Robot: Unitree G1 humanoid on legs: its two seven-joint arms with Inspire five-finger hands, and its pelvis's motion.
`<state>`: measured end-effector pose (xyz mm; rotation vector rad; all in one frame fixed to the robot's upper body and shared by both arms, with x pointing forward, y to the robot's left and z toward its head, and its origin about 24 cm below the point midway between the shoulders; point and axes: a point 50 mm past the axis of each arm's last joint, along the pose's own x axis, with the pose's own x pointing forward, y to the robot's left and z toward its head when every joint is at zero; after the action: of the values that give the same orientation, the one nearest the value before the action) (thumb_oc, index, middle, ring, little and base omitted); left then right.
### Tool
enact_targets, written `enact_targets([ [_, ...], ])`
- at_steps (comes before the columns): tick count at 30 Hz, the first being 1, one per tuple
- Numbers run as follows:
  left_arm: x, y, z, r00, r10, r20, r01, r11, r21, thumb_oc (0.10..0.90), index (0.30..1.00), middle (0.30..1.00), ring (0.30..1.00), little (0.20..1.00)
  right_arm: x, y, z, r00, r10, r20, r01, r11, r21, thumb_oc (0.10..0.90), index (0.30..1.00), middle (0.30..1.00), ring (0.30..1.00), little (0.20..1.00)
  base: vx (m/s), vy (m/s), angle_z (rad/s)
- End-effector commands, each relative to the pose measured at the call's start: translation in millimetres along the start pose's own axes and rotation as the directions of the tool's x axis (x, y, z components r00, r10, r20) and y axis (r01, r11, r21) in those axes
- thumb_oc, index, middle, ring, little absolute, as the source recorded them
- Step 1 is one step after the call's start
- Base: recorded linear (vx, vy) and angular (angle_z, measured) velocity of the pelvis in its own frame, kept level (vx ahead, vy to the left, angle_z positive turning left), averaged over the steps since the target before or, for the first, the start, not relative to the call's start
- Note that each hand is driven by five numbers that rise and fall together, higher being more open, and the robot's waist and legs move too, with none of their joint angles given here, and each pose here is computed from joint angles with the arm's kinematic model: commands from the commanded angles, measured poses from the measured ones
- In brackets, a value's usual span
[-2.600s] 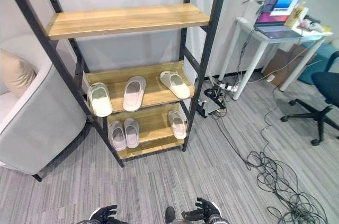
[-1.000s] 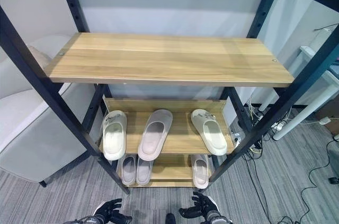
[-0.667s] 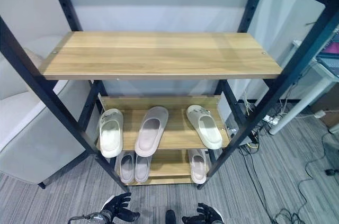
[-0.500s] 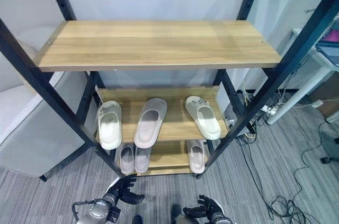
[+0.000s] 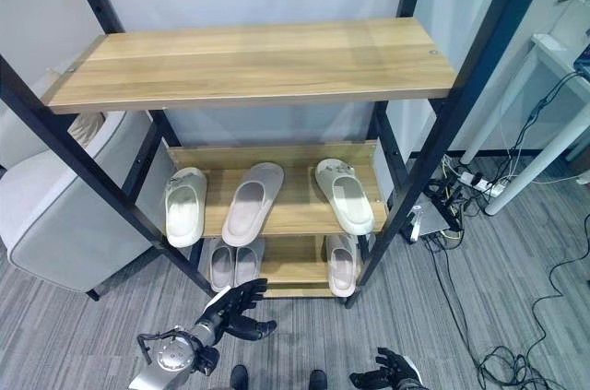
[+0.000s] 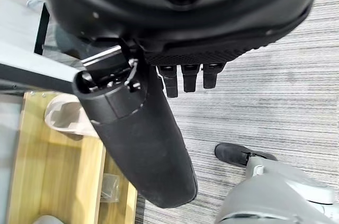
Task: Arrange the slippers neatly on the shoe rack.
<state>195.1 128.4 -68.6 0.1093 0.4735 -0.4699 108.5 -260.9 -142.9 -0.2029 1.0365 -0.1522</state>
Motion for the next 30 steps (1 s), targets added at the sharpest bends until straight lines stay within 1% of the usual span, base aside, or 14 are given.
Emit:
enact_targets([
  [1, 6.1, 6.7, 52.8, 0.971, -0.052, 0.235, 0.051, 0.999, 0.01, 0.8, 0.9, 0.9, 0.9, 0.9, 2.1, 3.9, 18.6, 0.996, 0.026, 0.089, -0.025, 1.0, -0.005, 0.8, 0.9, 0.9, 0.9, 0.9, 0.0, 0.0, 0.0],
  [7, 2.5, -2.4, 89.7, 0.914, -0.109, 0.39, 0.117, 0.993, 0.004, 0.8, 0.9, 0.9, 0.9, 0.9, 0.5, 8.6, 13.7, 0.996, 0.04, 0.084, -0.039, 0.999, -0.021, 0.8, 0.9, 0.9, 0.9, 0.9, 0.0, 0.002, 0.01],
  [10, -1.5, -3.9, 105.7, 0.88, -0.1, 0.465, 0.139, 0.989, -0.052, 0.8, 0.9, 0.9, 0.9, 0.9, -0.2, 12.0, 11.2, 0.996, 0.05, 0.08, -0.047, 0.998, -0.033, 0.8, 0.9, 0.9, 0.9, 0.9, 0.0, 0.0, 0.0],
  [11, -1.4, -5.5, 111.5, 0.866, -0.085, 0.493, 0.159, 0.981, -0.112, 0.8, 0.9, 0.9, 0.9, 0.9, -0.5, 14.5, 8.8, 0.996, 0.057, 0.07, -0.054, 0.998, -0.04, 0.8, 0.9, 0.9, 0.9, 0.9, 0.0, 0.0, 0.0],
  [13, -1.7, -6.5, 117.4, 0.853, -0.081, 0.515, 0.173, 0.976, -0.133, 0.8, 0.9, 0.9, 0.9, 0.9, -0.8, 16.0, 6.8, 0.996, 0.061, 0.063, -0.058, 0.997, -0.041, 0.8, 0.9, 0.9, 0.9, 0.9, 0.02, -0.002, -0.02],
  [14, -2.6, -10.2, 135.3, 0.811, -0.074, 0.581, 0.201, 0.967, -0.158, 0.8, 0.9, 0.9, 0.9, 0.9, -0.9, 20.1, 3.7, 0.996, 0.069, 0.048, -0.067, 0.997, -0.04, 0.8, 0.9, 0.9, 0.9, 0.9, 0.03, -0.004, -0.06],
  [15, -2.6, -10.2, 135.4, 0.811, -0.074, 0.581, 0.201, 0.967, -0.158, 0.8, 0.9, 0.9, 0.9, 0.9, -0.8, 20.1, 3.7, 0.996, 0.069, 0.048, -0.067, 0.997, -0.04, 0.8, 0.9, 0.9, 0.9, 0.9, 0.05, -0.005, -0.1],
  [16, -3.3, -11.6, 150.9, 0.774, -0.065, 0.63, 0.199, 0.969, -0.145, 0.8, 0.9, 0.9, 0.9, 0.9, -0.8, 23.3, 3.0, 0.996, 0.075, 0.046, -0.073, 0.996, -0.045, 0.8, 0.9, 0.9, 0.9, 0.9, 0.03, -0.004, -0.08],
  [19, -3.4, -9.8, 163.7, 0.746, -0.057, 0.664, 0.165, 0.981, -0.101, 0.8, 0.9, 0.9, 0.9, 0.9, -1.1, 25.1, 3.2, 0.996, 0.08, 0.049, -0.078, 0.996, -0.048, 0.8, 0.9, 0.9, 0.9, 0.9, 0.04, -0.003, -0.05],
  [21, -4.6, -5.4, 179.2, 0.712, -0.052, 0.7, 0.091, 0.996, -0.019, 0.8, 0.9, 0.9, 0.9, 0.9, -1.4, 26.1, 3.4, 0.995, 0.083, 0.053, -0.08, 0.996, -0.047, 0.8, 0.9, 0.9, 0.9, 0.9, 0.02, 0.0, -0.01],
  [23, -6.1, -0.3, 194.8, 0.681, -0.07, 0.729, -0.013, 0.994, 0.107, 0.8, 0.9, 0.9, 0.9, 0.9, -1.5, 25.5, 2.8, 0.995, 0.081, 0.052, -0.079, 0.996, -0.046, 0.8, 0.9, 0.9, 0.9, 0.9, 0.03, 0.006, 0.0],
  [27, -8.4, 10.1, 219.1, 0.634, -0.095, 0.768, -0.196, 0.94, 0.279, 0.8, 0.9, 0.9, 0.9, 0.9, -1.9, 25.5, -0.2, 0.995, 0.088, 0.04, -0.086, 0.995, -0.053, 0.8, 0.9, 0.9, 0.9, 0.9, 0.04, 0.011, -0.01],
  [29, -9.0, 20.2, 233.4, 0.611, -0.088, 0.787, -0.322, 0.88, 0.348, 0.8, 0.9, 0.9, 0.9, 0.9, -1.9, 24.6, -1.3, 0.995, 0.092, 0.033, -0.09, 0.994, -0.056, 0.8, 0.9, 0.9, 0.9, 0.9, 0.02, 0.008, -0.01],
  [30, -8.9, 20.1, 233.5, 0.611, -0.088, 0.787, -0.323, 0.88, 0.348, 0.8, 0.9, 0.9, 0.9, 0.9, -1.9, 24.6, -1.1, 0.995, 0.092, 0.034, -0.09, 0.994, -0.056, 0.8, 0.9, 0.9, 0.9, 0.9, 0.03, 0.015, 0.0],
])
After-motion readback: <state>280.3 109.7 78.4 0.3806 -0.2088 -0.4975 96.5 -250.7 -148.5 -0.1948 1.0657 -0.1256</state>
